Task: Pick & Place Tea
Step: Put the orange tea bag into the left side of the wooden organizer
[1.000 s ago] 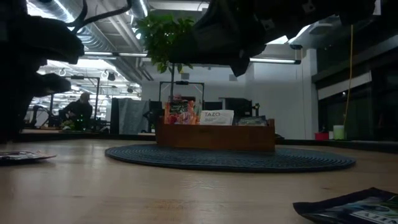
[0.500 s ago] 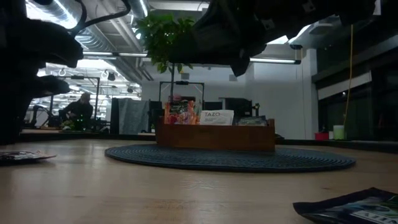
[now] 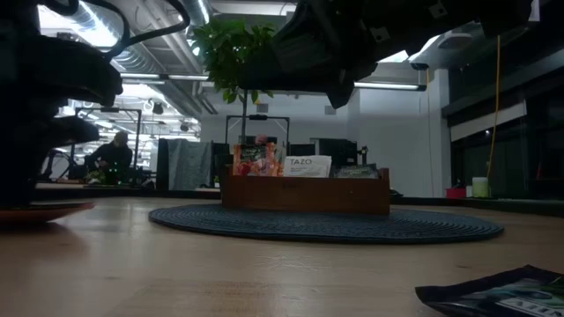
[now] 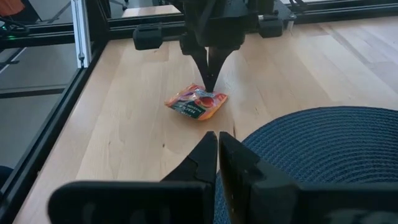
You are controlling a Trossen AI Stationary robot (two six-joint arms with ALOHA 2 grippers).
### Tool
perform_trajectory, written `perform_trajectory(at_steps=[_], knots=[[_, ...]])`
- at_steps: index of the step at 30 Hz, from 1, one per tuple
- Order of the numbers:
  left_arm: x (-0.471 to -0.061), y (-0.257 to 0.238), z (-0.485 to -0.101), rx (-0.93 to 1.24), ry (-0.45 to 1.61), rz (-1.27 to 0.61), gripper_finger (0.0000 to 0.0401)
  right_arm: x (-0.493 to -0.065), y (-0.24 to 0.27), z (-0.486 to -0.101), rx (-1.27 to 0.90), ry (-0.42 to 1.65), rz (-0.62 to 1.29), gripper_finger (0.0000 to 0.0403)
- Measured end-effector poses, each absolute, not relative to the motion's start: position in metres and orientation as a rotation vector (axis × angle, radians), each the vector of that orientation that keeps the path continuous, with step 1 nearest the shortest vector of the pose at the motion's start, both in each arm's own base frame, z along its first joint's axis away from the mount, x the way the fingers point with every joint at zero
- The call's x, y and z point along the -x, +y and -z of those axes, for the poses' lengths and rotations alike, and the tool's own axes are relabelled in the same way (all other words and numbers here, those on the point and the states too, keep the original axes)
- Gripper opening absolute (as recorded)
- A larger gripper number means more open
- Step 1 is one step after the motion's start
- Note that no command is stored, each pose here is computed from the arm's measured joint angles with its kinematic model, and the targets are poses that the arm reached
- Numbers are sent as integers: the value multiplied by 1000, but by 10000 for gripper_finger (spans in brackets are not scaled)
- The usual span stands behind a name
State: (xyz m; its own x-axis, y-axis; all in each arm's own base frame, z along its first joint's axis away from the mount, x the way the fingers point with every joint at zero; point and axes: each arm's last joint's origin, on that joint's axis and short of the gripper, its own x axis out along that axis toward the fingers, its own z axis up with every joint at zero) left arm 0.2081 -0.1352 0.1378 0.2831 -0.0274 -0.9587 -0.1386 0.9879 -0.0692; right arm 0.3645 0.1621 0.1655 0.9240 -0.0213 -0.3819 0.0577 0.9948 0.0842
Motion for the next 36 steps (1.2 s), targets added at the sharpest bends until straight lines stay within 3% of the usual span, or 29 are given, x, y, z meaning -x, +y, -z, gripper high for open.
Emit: perform_trajectory(at_steps=[6,12,21,27,36], knots=[[-214,-137,-138,227,1204,-141,2,-365,162,-168,-140,369,45,21],[-219,-139,-132,283,1150,-206,2,-365,162,-165,-326,390,72,21],[-232,-148,-119,311,1100,-166,2,-367,164,-147,-551,441,95,31],[-233,-148,-121,326,1085,-161,2,-371,162,-135,-797,440,160,104],[-234,-149,-121,320,1054,-173,3,-374,164,-136,-892,400,126,234]])
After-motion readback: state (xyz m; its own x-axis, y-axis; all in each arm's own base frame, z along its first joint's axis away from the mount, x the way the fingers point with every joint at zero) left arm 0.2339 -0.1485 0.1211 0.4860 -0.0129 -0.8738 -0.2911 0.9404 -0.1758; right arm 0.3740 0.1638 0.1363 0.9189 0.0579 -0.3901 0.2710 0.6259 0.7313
